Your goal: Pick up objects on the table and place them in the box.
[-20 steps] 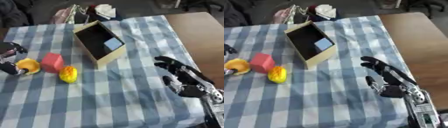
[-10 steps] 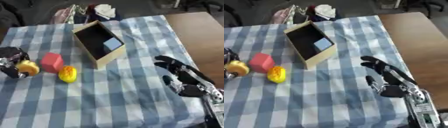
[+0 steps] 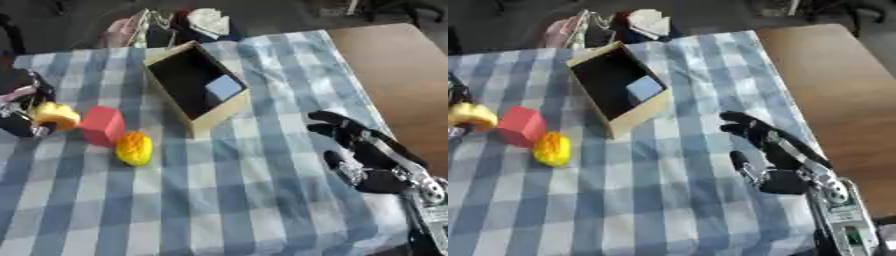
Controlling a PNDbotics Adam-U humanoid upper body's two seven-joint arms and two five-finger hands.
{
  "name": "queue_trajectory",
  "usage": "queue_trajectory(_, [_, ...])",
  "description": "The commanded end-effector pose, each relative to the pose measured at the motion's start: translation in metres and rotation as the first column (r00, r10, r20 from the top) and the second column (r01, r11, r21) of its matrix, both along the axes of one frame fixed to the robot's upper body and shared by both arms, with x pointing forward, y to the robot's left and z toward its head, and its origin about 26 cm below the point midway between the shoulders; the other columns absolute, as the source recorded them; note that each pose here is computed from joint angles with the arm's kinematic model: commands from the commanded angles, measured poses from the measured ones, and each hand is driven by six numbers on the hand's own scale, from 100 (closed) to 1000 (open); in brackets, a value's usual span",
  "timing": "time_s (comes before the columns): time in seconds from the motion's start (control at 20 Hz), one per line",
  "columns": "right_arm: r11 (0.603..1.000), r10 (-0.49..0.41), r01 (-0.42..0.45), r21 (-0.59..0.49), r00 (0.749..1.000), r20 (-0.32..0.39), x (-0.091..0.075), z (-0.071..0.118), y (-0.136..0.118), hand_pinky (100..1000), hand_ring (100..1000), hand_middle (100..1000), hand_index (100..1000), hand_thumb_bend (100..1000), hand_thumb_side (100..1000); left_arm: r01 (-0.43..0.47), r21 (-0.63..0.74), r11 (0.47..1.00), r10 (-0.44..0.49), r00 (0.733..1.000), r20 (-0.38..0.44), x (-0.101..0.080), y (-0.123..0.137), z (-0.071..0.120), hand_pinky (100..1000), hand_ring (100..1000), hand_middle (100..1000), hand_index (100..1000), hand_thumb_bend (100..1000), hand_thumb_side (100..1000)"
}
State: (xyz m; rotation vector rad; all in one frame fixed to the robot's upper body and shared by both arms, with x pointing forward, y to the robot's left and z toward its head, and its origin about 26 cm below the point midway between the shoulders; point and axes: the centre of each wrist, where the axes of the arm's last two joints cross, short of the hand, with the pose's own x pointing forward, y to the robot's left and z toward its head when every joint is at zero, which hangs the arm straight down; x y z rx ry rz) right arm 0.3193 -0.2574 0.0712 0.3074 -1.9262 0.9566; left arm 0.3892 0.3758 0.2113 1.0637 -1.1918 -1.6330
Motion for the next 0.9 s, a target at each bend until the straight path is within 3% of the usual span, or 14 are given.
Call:
queue_trajectory(0.05, [1.000,0.013,-0.013,-0.006,1.000,0.015,0.001,0.005,0.000,1000,933,964,1000,100,353,0.060,0.003,0.998,-0.059,0.991,0.118,-0.005,-0.017,0.049,545,420,403,583,315,136])
queue_trajectory(0.2, [1.000,0.026,-0.026,-0.004,1.000,0.017,0.002,0.006,0.003,1000,933,964,1000,100,349,0.107,-0.011,0.994,-0.104,0.980,0.171,0.003,-0.047,0.067,556,429,410,593,320,135])
queue_trajectory(0.4, [0.998,0.055,-0.055,0.001,0.998,0.026,0.004,0.009,0.010,1000,933,964,1000,100,349,0.137,-0.033,0.990,-0.126,0.968,0.216,0.021,-0.079,0.068,592,459,439,623,323,139])
queue_trajectory(0.9, [0.993,0.116,-0.117,0.011,0.993,0.037,0.007,0.014,0.024,1000,933,963,1000,100,354,0.140,-0.069,0.988,-0.123,0.969,0.214,0.061,-0.134,0.009,679,562,538,711,320,166])
